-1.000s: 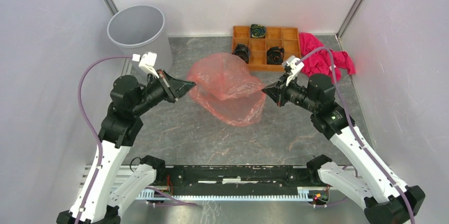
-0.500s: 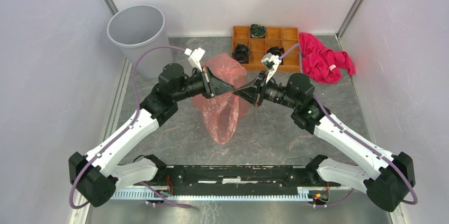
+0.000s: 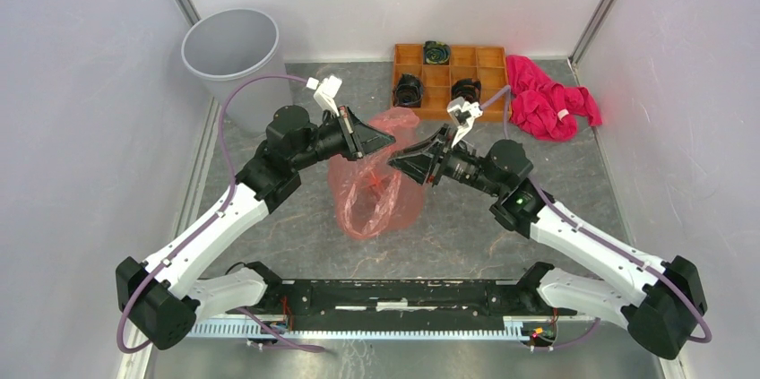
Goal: Put the trash bags into the trash bin
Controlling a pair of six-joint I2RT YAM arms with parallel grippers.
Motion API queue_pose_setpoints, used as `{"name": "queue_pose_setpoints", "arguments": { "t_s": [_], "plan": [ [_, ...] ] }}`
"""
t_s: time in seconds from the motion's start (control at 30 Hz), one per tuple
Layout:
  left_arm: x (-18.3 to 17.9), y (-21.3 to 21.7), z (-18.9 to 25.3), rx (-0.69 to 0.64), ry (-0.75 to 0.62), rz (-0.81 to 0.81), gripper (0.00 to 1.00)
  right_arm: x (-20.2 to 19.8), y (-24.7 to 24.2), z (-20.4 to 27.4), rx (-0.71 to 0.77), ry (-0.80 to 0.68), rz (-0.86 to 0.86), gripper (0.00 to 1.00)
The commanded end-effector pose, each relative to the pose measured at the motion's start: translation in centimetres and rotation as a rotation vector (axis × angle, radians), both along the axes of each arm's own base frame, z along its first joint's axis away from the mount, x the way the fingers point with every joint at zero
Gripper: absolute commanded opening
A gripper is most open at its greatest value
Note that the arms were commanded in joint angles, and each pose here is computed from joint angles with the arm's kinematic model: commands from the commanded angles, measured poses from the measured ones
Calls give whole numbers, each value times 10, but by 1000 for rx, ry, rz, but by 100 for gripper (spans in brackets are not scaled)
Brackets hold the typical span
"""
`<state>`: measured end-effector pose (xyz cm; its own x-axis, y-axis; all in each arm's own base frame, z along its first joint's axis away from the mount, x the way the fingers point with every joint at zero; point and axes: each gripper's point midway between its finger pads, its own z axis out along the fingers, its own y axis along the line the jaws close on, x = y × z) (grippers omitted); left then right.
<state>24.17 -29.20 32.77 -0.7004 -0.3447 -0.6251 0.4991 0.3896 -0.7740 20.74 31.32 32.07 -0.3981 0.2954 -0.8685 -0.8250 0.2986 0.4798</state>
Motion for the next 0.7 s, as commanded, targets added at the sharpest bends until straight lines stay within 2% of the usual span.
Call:
{"name": "queue_pose_setpoints", "arguments": {
  "t_s": [0.0,0.33,0.47,0.5,0.53,0.57,0.6,0.63,0.67],
  "plan": [
    [1,0,30,-52,-68,10,2,9,-8,21,61,-18,-93,40],
    [-1,-2,32,-59,-67,6,2,21,25,18,-8,30,-136,69],
    [-2,-2,28,-54,-61,3,2,24,36,16,-7,45,-167,71],
    [-2,-1,28,-51,-60,4,2,25,37,13,-12,50,-173,68],
    [-3,0,30,-50,-65,5,2,26,38,8,-22,54,-184,61],
    [-3,1,32,-43,-74,8,2,27,37,2,-35,54,-193,48],
    [-4,4,31,-21,-73,18,5,28,36,-3,-45,58,-202,28],
    [-1,9,32,9,-90,44,11,28,33,-10,-60,65,-216,16],
    [1,15,34,41,-106,73,23,28,29,-16,-73,66,-227,12]
  ]
}}
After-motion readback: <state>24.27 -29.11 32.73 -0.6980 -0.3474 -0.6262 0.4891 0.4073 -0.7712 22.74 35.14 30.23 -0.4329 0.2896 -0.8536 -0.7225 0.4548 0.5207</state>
